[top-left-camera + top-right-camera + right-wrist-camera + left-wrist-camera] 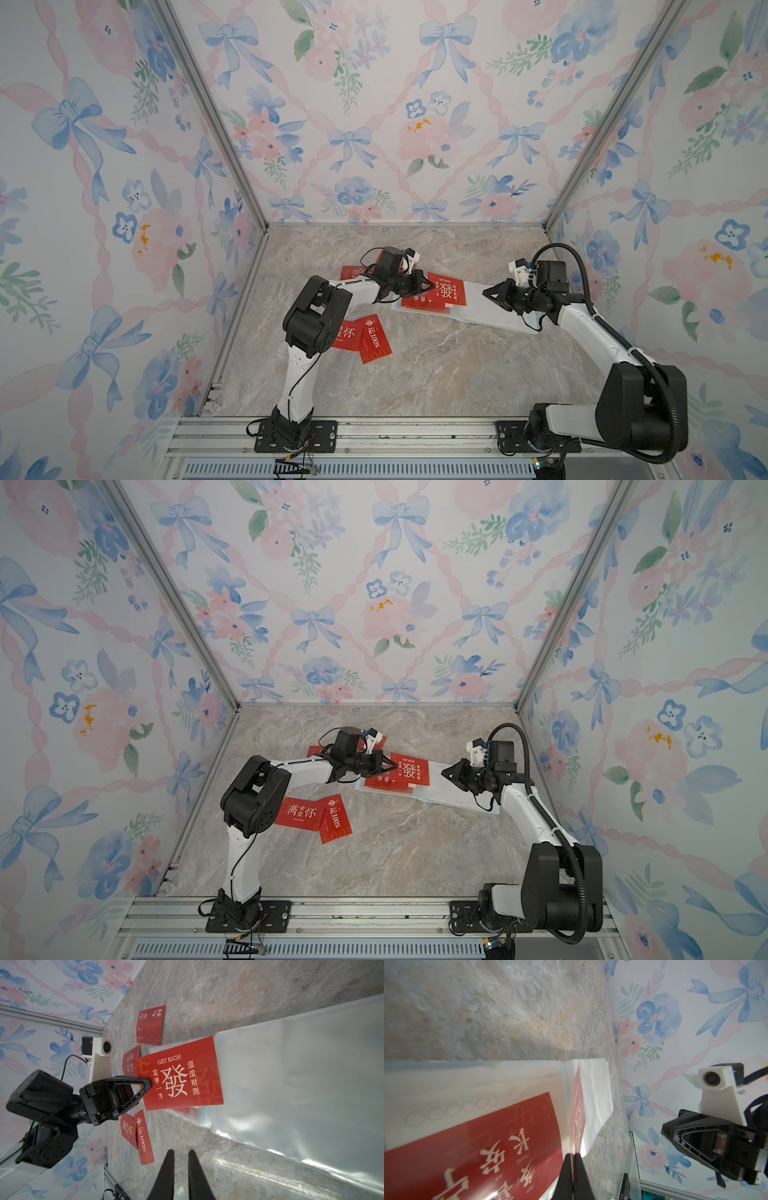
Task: Place the photos into the photo albums
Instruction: Insert the photo into the photo album, then turn the page of the photo album at the center of the board.
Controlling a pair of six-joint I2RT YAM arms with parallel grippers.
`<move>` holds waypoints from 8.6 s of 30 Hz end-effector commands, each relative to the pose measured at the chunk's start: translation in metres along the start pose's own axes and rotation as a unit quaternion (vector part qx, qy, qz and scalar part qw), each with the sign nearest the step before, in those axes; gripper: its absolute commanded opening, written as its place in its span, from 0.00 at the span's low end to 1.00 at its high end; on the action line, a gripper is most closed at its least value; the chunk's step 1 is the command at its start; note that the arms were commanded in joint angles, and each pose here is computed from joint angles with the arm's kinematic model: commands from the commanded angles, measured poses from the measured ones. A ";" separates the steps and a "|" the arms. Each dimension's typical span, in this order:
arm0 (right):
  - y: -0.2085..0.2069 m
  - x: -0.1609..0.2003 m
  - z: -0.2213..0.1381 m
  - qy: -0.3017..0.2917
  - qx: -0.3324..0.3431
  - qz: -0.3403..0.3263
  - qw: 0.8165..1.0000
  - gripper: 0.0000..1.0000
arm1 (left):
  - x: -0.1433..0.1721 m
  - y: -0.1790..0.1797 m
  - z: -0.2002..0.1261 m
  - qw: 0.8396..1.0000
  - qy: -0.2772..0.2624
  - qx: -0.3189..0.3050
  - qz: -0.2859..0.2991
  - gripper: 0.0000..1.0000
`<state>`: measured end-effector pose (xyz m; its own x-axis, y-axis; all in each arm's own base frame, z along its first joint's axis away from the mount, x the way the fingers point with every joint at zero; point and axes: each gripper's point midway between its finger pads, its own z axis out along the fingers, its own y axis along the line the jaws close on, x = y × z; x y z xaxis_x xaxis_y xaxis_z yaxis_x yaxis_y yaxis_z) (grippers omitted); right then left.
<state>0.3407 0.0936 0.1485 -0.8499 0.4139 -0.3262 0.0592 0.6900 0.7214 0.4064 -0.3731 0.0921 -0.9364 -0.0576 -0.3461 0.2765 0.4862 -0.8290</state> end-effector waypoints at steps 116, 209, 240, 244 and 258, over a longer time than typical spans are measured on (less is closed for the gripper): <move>-0.024 0.010 -0.030 -0.018 0.019 0.018 1.000 0.16 | 0.051 -0.015 0.098 0.983 0.070 -0.162 0.049 0.47; -0.173 -0.032 -0.022 -0.019 0.185 0.127 0.974 0.23 | 0.017 -0.006 -0.025 0.981 -0.031 -0.183 0.058 0.53; -0.176 -0.027 -0.005 0.004 0.189 0.113 0.975 0.27 | 0.078 -0.042 0.115 0.988 0.070 -0.110 0.084 0.35; -0.182 -0.022 -0.004 0.014 0.211 0.113 0.971 0.27 | 0.081 -0.038 0.116 0.987 0.073 -0.114 0.083 0.33; -0.182 -0.020 -0.003 0.018 0.215 0.109 0.970 0.27 | 0.086 -0.031 0.119 0.987 0.078 -0.119 0.081 0.33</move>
<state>0.3493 -0.0460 0.0313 -0.7902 0.5826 -0.1901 0.4478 0.7607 0.4699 0.3484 -0.4950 0.0532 -0.9031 0.1467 -0.4036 0.3928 0.6619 -0.6384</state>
